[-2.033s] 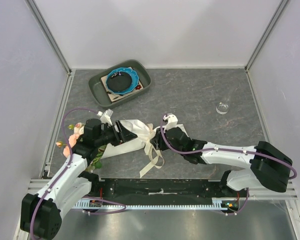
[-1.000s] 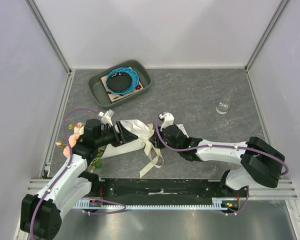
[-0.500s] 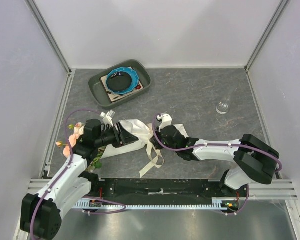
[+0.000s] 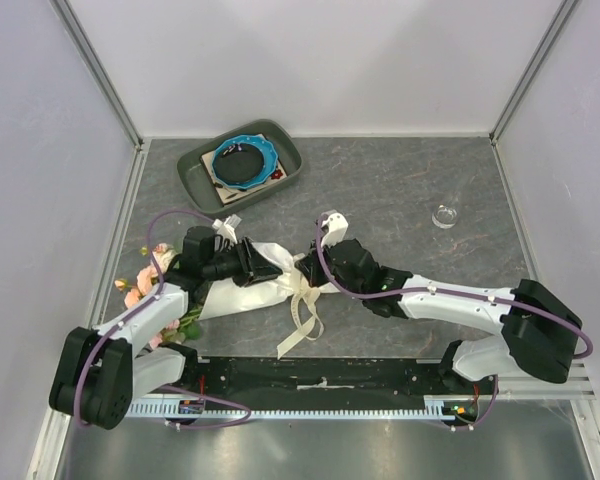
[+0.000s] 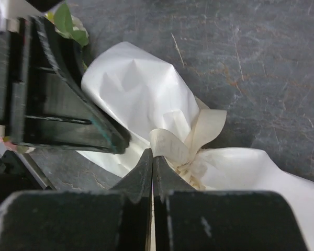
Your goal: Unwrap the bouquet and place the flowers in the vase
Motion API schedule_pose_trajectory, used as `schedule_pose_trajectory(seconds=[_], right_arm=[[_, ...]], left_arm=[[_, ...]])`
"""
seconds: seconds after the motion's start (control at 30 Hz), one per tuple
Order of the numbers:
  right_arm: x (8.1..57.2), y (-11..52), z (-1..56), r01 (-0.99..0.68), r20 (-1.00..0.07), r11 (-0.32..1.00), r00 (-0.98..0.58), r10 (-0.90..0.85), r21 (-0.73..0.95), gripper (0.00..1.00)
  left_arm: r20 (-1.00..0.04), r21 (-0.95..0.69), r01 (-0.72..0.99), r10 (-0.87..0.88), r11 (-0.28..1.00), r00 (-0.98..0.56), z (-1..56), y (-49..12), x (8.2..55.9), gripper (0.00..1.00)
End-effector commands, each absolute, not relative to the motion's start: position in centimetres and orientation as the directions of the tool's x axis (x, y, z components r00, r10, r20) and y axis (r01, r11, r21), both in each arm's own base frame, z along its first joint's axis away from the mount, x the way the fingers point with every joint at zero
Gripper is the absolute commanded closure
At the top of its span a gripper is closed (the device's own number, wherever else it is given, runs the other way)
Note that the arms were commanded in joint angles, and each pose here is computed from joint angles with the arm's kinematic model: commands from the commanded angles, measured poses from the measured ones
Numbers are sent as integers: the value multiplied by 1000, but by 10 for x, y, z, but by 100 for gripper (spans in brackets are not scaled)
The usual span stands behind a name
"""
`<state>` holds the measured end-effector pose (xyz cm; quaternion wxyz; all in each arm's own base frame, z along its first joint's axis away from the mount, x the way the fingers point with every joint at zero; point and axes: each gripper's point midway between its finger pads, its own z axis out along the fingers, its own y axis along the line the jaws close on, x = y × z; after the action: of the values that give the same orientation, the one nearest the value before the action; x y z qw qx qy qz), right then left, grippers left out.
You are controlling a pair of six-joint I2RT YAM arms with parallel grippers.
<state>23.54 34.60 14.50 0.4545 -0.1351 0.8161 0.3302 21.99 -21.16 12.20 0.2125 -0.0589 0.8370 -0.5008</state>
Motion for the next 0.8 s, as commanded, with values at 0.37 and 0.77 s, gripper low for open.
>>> schedule_pose_trajectory(seconds=[0.37,0.77], right_arm=[[277,356,234,-570,-871,683,-442,213,457,100],[302,335,363,-635,-898,637,-266,351,437,100]], left_arm=[[-248,-803,-64,-431,592,-867,59,-192,232,74],[-216,-800,-90,-425,593,-879,42,-191,224,76]])
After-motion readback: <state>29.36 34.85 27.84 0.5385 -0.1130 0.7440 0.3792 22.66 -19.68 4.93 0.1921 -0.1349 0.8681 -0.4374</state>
